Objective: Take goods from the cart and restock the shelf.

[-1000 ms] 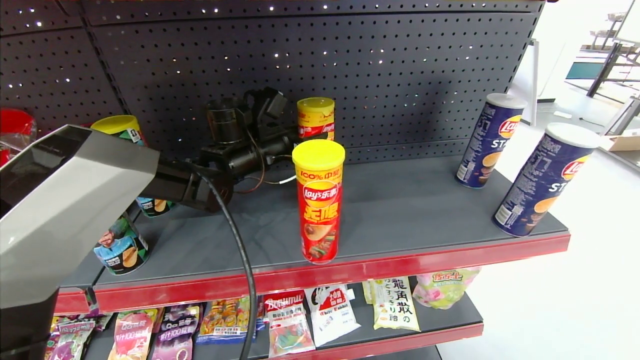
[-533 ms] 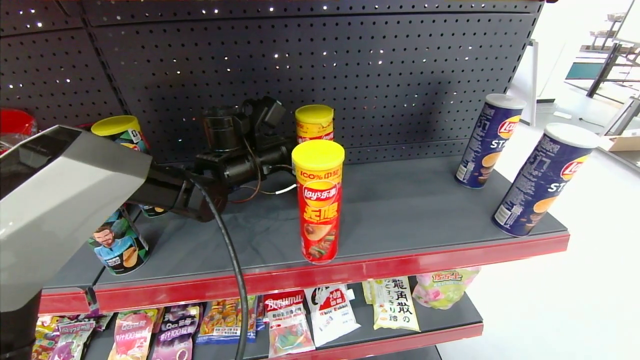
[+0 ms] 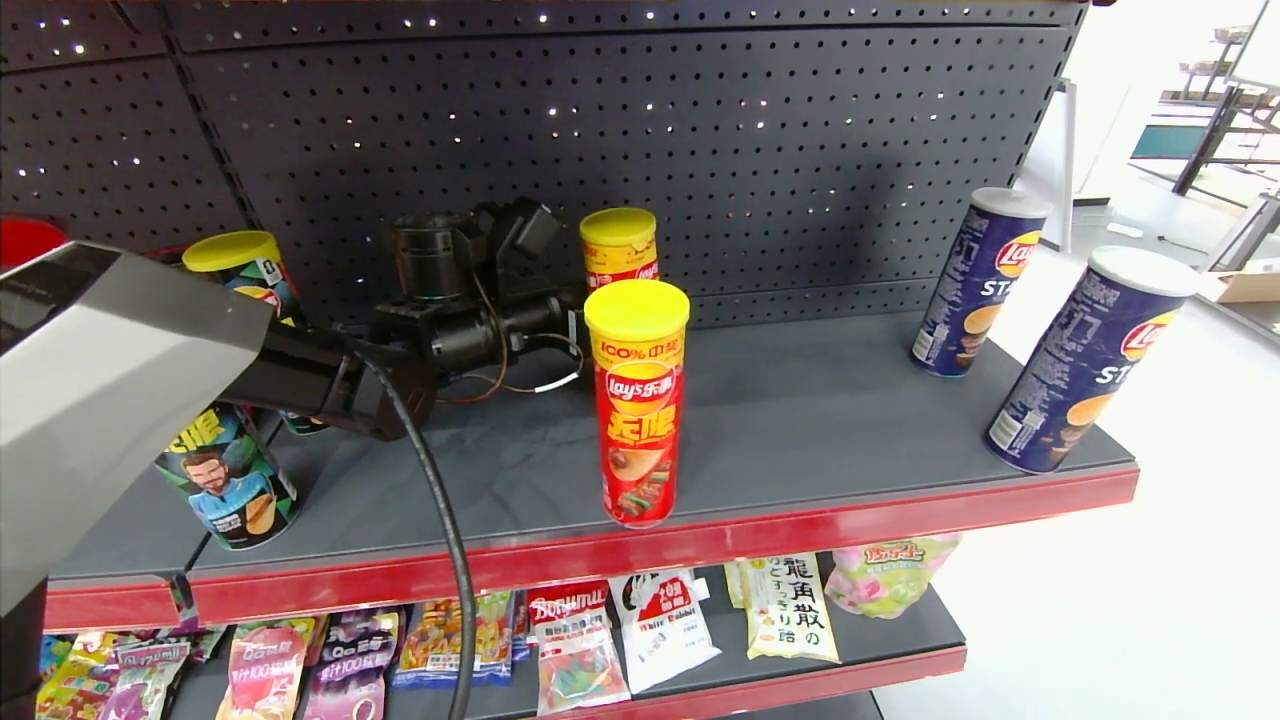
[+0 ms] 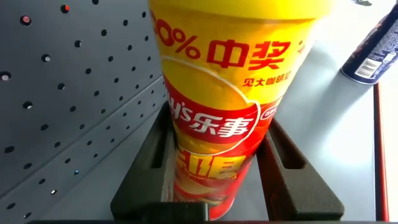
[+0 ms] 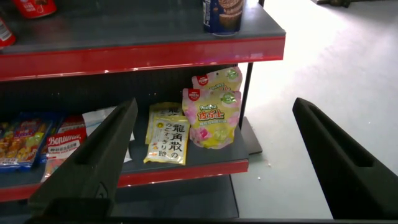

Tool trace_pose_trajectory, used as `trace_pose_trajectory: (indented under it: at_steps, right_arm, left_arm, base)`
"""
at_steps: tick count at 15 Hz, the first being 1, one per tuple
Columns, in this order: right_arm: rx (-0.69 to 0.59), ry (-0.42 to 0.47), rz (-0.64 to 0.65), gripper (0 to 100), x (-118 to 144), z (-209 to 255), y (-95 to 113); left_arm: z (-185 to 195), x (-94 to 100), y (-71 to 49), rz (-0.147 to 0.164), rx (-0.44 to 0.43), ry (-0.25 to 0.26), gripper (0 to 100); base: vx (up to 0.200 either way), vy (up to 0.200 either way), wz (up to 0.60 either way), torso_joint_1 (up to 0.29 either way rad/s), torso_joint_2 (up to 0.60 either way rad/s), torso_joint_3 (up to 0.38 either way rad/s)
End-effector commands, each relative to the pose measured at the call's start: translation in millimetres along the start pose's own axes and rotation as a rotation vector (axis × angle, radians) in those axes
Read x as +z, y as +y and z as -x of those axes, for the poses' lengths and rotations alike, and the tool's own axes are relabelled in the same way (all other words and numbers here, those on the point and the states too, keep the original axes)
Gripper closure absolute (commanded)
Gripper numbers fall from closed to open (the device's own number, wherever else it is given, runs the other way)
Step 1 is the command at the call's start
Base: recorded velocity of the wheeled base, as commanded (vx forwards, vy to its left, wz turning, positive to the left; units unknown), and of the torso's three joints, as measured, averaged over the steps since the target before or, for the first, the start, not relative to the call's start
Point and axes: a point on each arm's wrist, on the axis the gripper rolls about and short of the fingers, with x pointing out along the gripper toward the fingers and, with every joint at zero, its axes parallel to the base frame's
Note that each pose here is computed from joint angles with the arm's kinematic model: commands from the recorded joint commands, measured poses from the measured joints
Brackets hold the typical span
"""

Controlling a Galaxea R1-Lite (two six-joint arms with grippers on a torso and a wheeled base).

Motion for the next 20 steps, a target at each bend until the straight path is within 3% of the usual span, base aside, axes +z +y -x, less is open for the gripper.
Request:
trace_pose_trajectory:
  at_steps: [1,6,13,14,20]
  right_arm:
    - [0.001,0.001,0.0,0,0,0,0]
    - [0.0,0.001,0.0,0,0,0,0]
    - [0.0,0.001,0.0,0,0,0,0]
    - [0.001,0.001,0.0,0,0,0,0]
    - [0.0,0.001,0.0,0,0,0,0]
  left_arm:
    - [0,-0.5,0.1,0.0,0.0,0.004,100]
    - [2,-0.5,-3.6,0.015,-0.012,0.034,100]
    - [0,-0.3,-10.1,-0.014,-0.026,0.042,100]
    - [0,-0.5,-10.7,-0.014,-0.028,0.044,0]
    - [8,6.3,-13.5,-0.002,-0.021,0.059,0]
  base:
    - [0.0,0.0,0.0,0.0,0.0,0.0]
    - [0.0,0.0,0.0,0.0,0.0,0.0]
    - [0.0,0.0,0.0,0.0,0.0,0.0]
    - [0.0,0.0,0.0,0.0,0.0,0.0]
    - [0.0,0.0,0.0,0.0,0.0,0.0]
